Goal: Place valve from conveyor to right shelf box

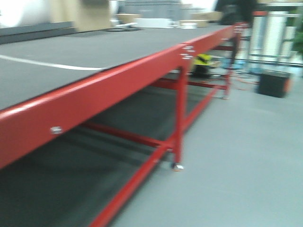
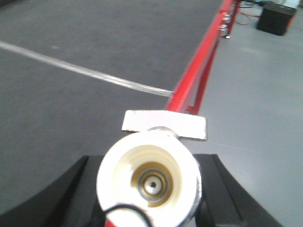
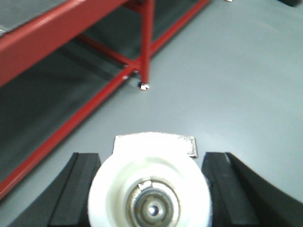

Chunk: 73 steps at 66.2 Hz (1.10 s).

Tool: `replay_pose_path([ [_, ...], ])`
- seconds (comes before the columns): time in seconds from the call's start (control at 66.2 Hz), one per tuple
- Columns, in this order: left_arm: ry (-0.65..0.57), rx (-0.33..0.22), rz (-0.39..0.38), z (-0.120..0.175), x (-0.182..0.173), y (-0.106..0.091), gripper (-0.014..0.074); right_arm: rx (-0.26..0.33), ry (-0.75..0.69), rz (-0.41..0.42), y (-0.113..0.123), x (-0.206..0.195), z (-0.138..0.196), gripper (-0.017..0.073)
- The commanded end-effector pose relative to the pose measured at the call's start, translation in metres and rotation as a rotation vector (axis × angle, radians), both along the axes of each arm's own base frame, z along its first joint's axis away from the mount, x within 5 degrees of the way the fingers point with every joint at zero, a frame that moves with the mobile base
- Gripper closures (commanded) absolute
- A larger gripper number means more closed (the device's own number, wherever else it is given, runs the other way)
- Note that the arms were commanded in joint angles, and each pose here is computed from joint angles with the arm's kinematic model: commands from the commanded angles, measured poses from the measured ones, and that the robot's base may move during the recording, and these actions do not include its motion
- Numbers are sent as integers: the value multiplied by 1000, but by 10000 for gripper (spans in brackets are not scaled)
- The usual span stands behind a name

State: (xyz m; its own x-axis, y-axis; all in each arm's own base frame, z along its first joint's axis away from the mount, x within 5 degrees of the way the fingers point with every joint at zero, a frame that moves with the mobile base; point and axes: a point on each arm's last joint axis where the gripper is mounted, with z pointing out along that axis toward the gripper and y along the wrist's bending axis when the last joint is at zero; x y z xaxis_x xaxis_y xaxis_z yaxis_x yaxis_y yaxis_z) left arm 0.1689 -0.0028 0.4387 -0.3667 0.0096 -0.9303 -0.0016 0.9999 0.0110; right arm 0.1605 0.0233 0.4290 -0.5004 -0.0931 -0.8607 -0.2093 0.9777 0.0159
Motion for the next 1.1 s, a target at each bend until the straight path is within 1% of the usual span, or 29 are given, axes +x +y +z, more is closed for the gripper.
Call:
replay_pose_path([
  [0.0,-74,-15,-9,10,-1,-2,705,10,-93,-13,-1,-1,12,713],
  [1.088,-74,-15,-9,10,-1,-2,705,10,-93,-13,-1,-1,12,713],
])
